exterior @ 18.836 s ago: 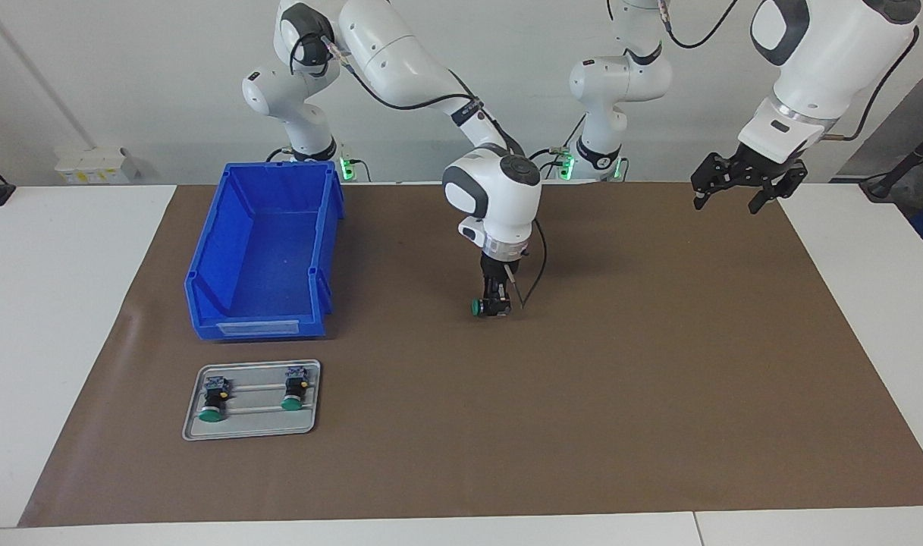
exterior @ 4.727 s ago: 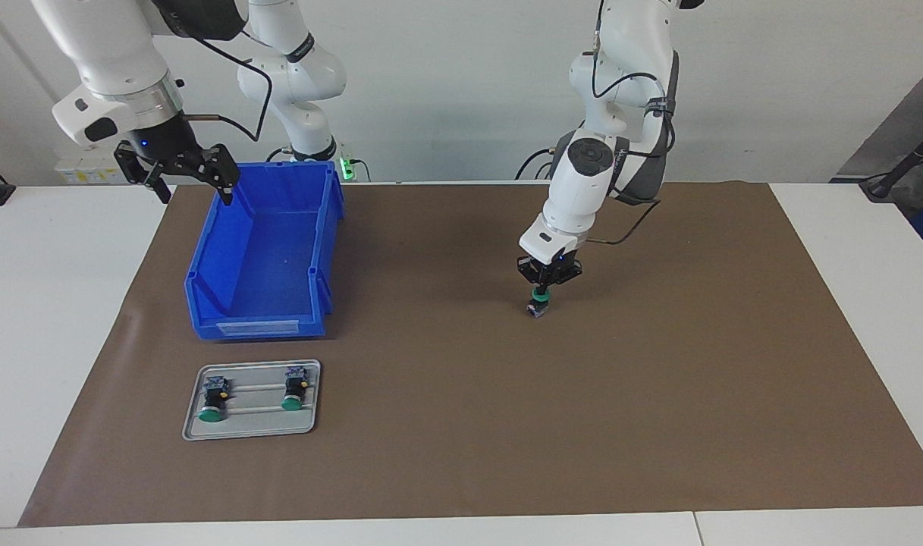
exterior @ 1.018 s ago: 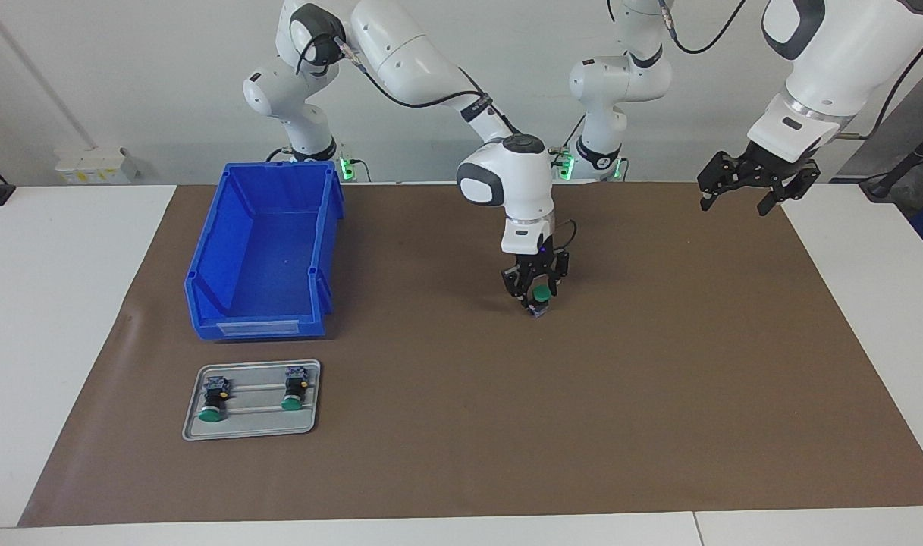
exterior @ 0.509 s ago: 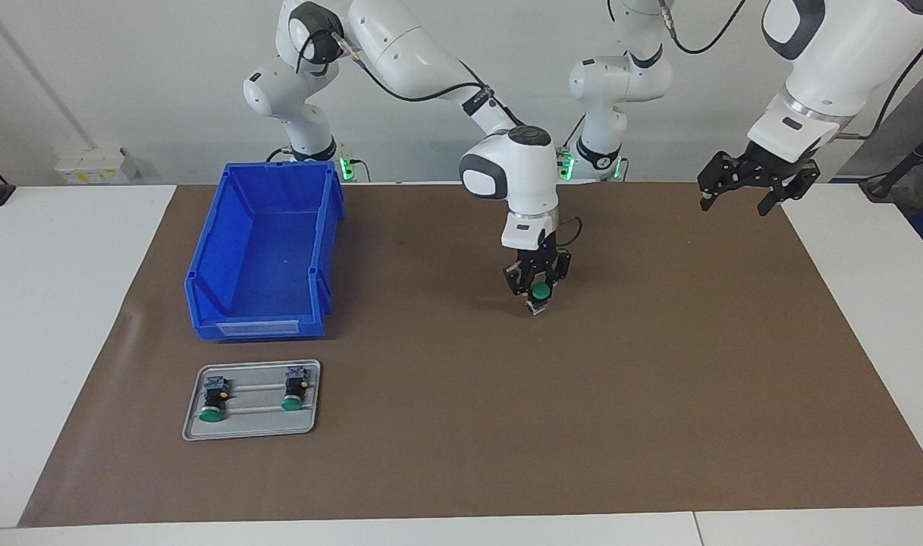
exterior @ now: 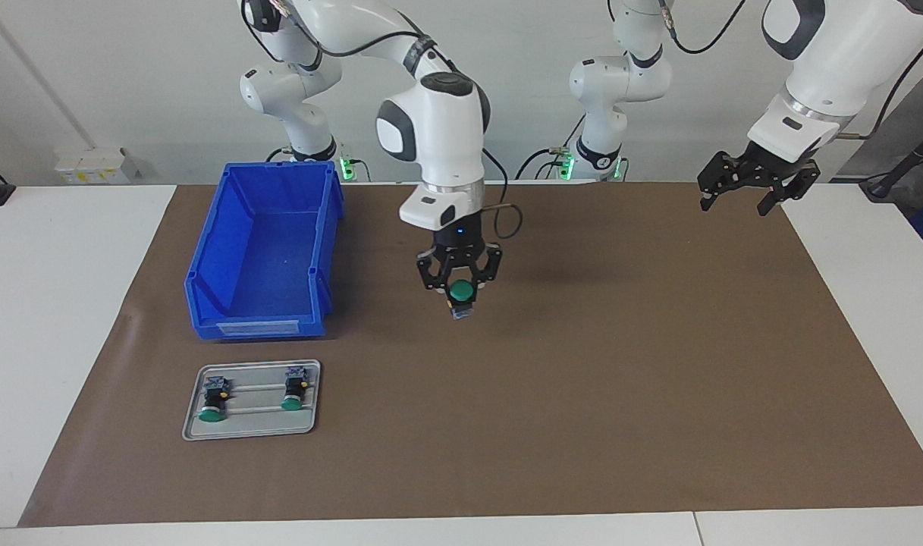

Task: Place and press button with both arms
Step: 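Carry the block with the right gripper and lower it into the blue bin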

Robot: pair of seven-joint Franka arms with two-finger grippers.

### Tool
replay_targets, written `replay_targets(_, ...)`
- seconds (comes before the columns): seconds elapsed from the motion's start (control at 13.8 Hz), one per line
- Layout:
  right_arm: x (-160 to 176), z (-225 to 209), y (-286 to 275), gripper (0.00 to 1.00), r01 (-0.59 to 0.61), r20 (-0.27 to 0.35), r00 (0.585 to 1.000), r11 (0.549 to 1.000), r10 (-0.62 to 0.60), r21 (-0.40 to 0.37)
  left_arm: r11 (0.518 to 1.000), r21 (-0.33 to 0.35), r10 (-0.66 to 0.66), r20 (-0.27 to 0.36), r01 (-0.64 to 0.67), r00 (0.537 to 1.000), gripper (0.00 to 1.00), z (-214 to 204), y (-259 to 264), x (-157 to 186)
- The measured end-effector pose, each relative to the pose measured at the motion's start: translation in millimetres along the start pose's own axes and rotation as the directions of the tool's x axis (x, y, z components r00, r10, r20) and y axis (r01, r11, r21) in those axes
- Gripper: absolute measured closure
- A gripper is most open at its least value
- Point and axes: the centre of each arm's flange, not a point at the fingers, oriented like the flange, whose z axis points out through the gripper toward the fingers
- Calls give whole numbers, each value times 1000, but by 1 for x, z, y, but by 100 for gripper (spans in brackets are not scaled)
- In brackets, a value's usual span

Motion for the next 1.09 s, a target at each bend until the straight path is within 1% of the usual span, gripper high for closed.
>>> replay_targets(0.15, 10, -11, 74, 62, 37, 37, 999, 999, -36, -26, 1000, 0, 0, 0, 0, 1000, 0, 0, 0, 0)
replay_targets(0.22, 11, -13, 112, 62, 58, 73, 996, 998, -56, -33, 1000, 0, 0, 0, 0, 1000, 0, 0, 0, 0)
replay_targets(0.36, 6, -9, 185, 62, 104, 137, 986, 994, -98, -40, 1000, 0, 0, 0, 0, 1000, 0, 0, 0, 0)
replay_targets(0.51, -7, 2, 240, 62, 116, 183, 977, 993, -110, -24, 1000, 0, 0, 0, 0, 1000, 0, 0, 0, 0)
replay_targets(0.58, -18, 11, 260, 62, 110, 205, 973, 994, -106, -6, 1000, 0, 0, 0, 0, 1000, 0, 0, 0, 0)
replay_targets(0.73, -51, 35, 286, 62, 80, 239, 968, 997, -79, 5, 1000, 0, 0, 0, 0, 1000, 0, 0, 0, 0)
replay_targets(0.8, -70, 46, 292, 62, 67, 260, 963, 998, -67, 8, 1000, 0, 0, 0, 0, 1000, 0, 0, 0, 0)
replay_targets(0.95, -109, 67, 296, 62, 47, 323, 945, 999, -51, 22, 1000, 0, 0, 0, 0, 1000, 0, 0, 0, 0)
replay_targets(1.09, -138, 86, 298, 62, 12, 369, 929, 999, -28, 45, 1000, 0, 0, 0, 0, 1000, 0, 0, 0, 0)
